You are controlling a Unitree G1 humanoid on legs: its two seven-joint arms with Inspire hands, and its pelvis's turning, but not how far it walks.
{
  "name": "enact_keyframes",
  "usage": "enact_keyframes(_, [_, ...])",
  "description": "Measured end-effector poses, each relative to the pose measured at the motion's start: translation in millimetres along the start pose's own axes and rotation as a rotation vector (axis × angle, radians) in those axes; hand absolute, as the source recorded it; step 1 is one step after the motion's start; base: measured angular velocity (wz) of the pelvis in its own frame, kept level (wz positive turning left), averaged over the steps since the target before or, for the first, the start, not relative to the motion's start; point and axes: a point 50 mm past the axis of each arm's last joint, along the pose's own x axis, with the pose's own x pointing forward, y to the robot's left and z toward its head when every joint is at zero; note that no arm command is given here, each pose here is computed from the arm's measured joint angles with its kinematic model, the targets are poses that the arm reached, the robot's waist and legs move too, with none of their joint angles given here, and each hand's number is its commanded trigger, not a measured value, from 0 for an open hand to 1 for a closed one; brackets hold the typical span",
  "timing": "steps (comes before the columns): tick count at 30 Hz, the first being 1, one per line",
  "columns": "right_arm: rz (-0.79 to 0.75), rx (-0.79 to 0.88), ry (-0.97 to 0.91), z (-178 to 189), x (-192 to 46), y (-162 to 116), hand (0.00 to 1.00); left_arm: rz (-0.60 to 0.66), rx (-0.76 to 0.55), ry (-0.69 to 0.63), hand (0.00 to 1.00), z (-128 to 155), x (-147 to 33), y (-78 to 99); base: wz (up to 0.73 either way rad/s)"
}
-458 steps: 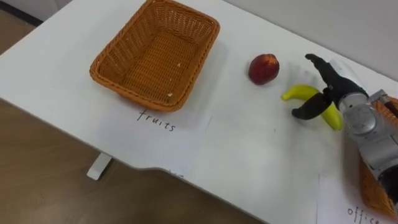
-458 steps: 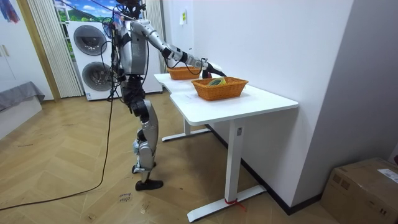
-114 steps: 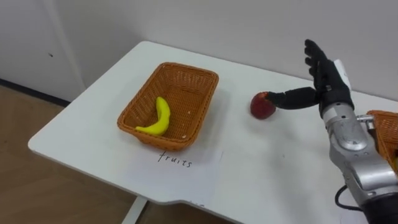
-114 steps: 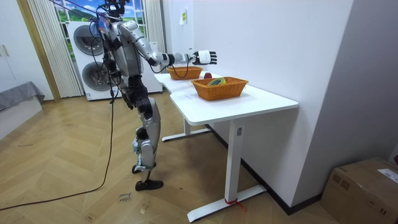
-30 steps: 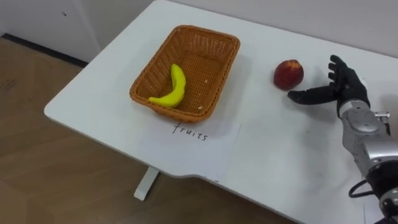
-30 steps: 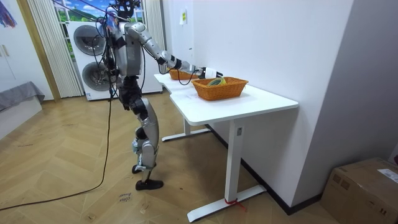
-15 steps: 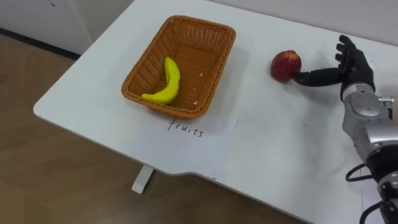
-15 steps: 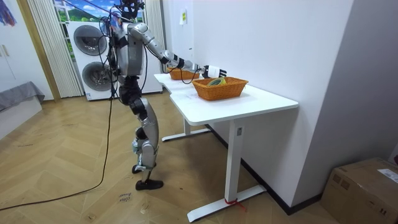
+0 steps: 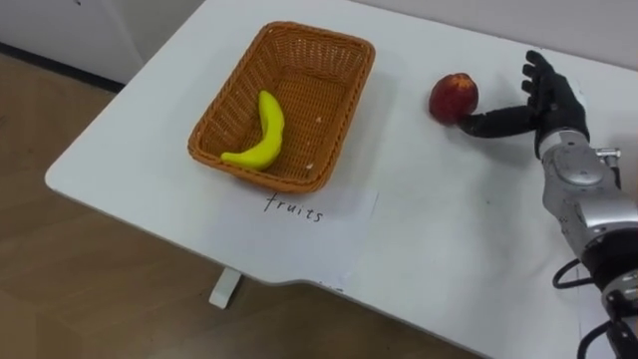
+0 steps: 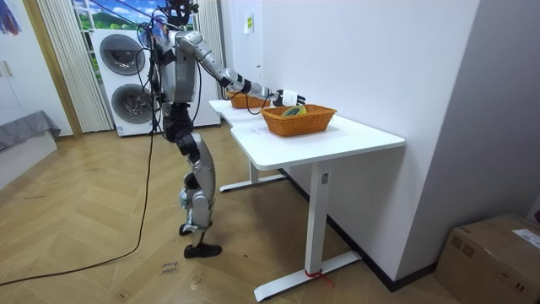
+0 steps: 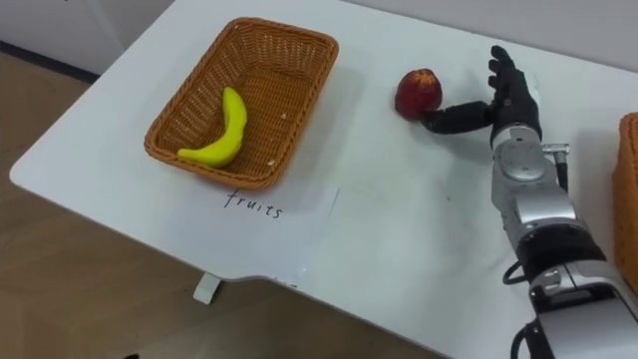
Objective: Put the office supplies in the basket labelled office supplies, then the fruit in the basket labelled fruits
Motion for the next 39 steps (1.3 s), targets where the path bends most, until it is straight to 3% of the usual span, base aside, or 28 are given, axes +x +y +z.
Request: enact_keyframes(39, [0.029, -0.051, -0.012, -1.2, 1.1, 0.8, 0.00, 0.009, 0.016, 0.040, 0.00, -8.6, -0.3, -0.8, 0.01])
